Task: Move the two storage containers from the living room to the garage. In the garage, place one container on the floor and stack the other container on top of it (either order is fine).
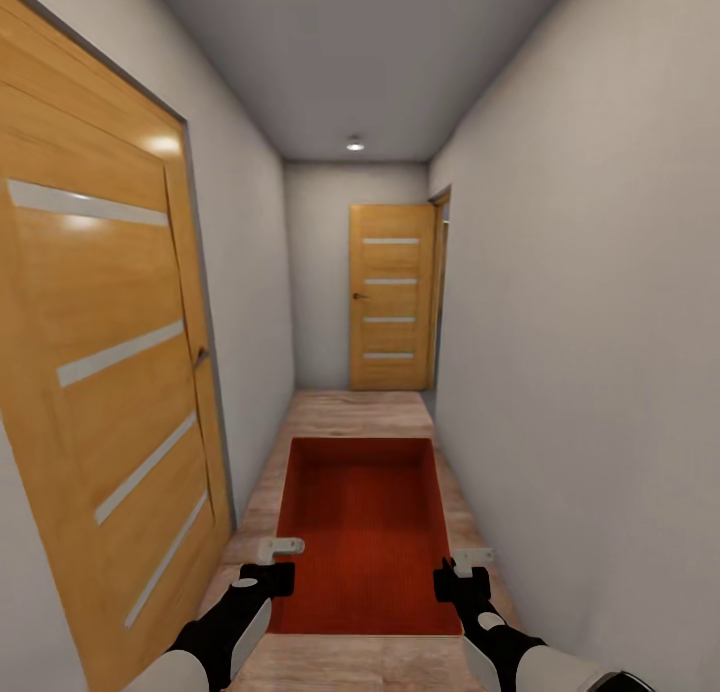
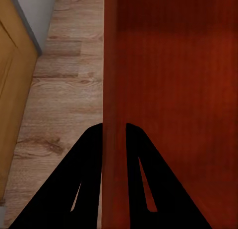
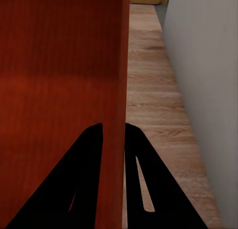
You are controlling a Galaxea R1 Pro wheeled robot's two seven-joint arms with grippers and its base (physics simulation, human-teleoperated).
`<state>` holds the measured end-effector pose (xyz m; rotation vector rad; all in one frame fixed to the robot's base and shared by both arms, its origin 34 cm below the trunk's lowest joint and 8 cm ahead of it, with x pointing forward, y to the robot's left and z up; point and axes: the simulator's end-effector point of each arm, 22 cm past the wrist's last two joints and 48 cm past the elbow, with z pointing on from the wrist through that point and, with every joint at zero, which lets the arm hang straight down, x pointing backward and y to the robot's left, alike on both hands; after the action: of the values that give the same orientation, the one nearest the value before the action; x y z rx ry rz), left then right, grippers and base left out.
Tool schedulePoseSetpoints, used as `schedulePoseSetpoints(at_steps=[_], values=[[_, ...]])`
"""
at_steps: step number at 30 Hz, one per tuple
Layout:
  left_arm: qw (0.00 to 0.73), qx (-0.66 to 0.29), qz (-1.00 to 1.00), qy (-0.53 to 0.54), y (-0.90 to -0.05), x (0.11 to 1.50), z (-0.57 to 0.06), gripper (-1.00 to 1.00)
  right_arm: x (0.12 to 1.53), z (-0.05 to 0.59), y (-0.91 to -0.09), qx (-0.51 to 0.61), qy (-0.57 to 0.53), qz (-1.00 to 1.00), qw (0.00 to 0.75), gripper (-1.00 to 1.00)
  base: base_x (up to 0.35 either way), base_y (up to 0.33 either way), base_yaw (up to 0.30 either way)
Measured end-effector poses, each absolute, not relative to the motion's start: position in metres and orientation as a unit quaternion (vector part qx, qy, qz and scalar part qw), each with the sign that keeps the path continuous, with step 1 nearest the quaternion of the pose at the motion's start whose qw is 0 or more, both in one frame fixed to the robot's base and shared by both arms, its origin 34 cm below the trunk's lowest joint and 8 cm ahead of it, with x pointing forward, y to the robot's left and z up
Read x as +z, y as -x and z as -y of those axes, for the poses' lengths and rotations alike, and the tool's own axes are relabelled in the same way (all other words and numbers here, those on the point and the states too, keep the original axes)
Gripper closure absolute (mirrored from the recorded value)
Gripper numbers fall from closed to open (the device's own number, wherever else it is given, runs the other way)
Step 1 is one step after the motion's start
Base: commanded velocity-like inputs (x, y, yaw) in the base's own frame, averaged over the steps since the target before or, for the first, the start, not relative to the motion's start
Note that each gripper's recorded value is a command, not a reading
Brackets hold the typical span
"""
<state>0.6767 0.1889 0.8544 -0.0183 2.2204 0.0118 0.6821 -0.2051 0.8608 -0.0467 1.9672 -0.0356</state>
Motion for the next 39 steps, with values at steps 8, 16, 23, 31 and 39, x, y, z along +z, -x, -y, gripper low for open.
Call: schedulePoseSetpoints(at_steps=[8,16,23,31,39], values=[[0.444,0.005,-0.896,0.007,-0.6766,0.8544,-0.1888,1.0,0.8608,0.2051,-0.6821,-0.015,0.02,-0.832,0.554,1.0,0.323,0.069,0.0],[0.444,0.005,-0.896,0.008,-0.6766,0.8544,-0.1888,1.0,0.8608,0.2052,-0.6822,-0.015,0.02,-0.832,0.554,1.0,0.323,0.072,0.0],[0.444,0.005,-0.896,0.008,-0.6764,0.8541,-0.1888,1.0,0.8607,0.2051,-0.6821,-0.015,0.02,-0.833,0.553,1.0,0.323,0.072,0.0],[0.444,0.005,-0.896,0.008,-0.6764,0.8541,-0.1889,1.0,0.8607,0.2051,-0.6821,-0.015,0.02,-0.833,0.553,1.0,0.323,0.072,0.0],[0.444,0.005,-0.896,0.007,-0.6765,0.8543,-0.1886,1.0,0.8607,0.2053,-0.6821,-0.015,0.02,-0.833,0.553,1.0,0.323,0.031,0.0]])
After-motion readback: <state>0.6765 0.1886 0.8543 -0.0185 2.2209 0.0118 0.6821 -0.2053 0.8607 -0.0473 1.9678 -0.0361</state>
